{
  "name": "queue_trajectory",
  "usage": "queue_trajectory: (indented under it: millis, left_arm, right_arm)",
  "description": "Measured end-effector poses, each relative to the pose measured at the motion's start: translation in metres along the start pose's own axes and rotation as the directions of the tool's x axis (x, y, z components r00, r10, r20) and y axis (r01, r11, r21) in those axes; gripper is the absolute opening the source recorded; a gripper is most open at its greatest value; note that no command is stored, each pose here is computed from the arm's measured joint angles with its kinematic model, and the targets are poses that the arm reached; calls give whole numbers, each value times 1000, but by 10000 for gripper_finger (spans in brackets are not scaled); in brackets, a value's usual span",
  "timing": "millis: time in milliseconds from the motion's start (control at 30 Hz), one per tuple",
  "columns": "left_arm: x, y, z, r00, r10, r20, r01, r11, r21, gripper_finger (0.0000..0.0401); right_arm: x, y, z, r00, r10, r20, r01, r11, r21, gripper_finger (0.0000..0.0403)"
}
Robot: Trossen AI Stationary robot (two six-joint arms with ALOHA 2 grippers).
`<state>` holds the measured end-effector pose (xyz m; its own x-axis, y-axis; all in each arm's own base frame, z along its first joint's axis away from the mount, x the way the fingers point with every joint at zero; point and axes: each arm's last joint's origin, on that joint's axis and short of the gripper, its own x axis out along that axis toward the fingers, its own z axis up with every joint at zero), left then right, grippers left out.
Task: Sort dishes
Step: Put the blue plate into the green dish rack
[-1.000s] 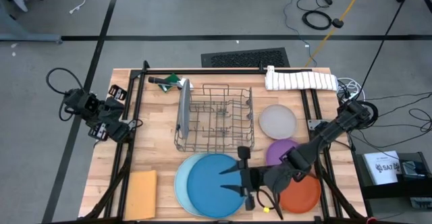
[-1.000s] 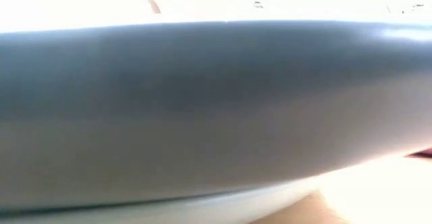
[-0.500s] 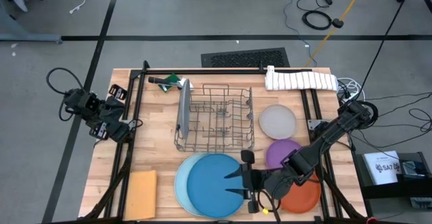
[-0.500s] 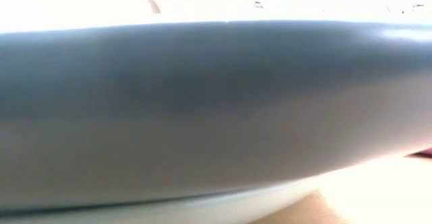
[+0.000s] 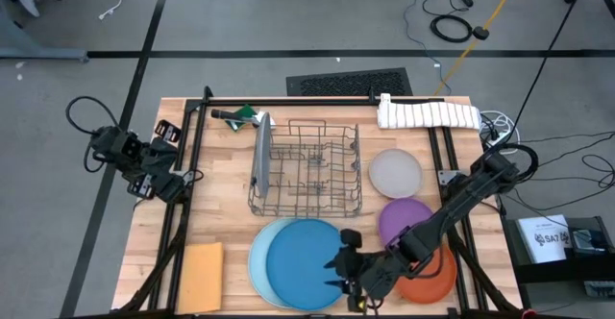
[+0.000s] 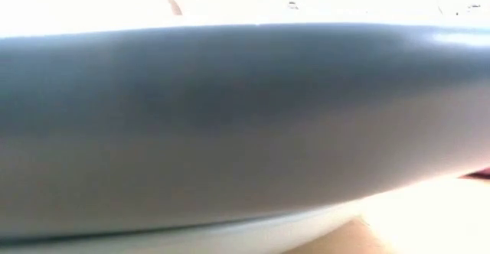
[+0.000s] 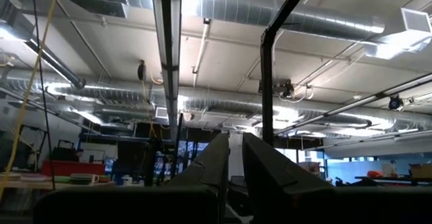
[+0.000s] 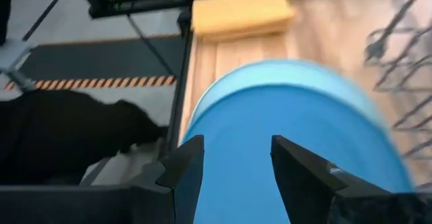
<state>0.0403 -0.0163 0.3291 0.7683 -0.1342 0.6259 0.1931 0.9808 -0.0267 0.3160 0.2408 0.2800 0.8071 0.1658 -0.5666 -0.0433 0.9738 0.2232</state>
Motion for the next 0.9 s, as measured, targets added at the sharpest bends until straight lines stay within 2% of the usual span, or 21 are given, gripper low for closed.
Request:
queue_trajectory:
  millis: [233, 433, 700, 900]
  left_arm:
    - [0, 0, 1, 1000, 2, 7, -2, 1000, -3, 45]
    - [0, 0, 1, 1000, 2, 7, -2, 1000, -4, 45]
    - [0, 0, 1, 1000, 2, 9, -2, 1000, -4, 45]
    - [0, 0, 1, 1000, 3, 13, -3, 1000, -7, 45]
  right_arm:
    - [28, 13, -32, 988, 64, -142, -77, 993, -85, 166]
    - [35, 27, -54, 976, 82, -200, -114, 982, -151, 169]
    - [48, 25, -80, 951, -1, -309, -74, 970, -232, 191]
    - [54, 24, -86, 948, -18, -318, -89, 943, -321, 195]
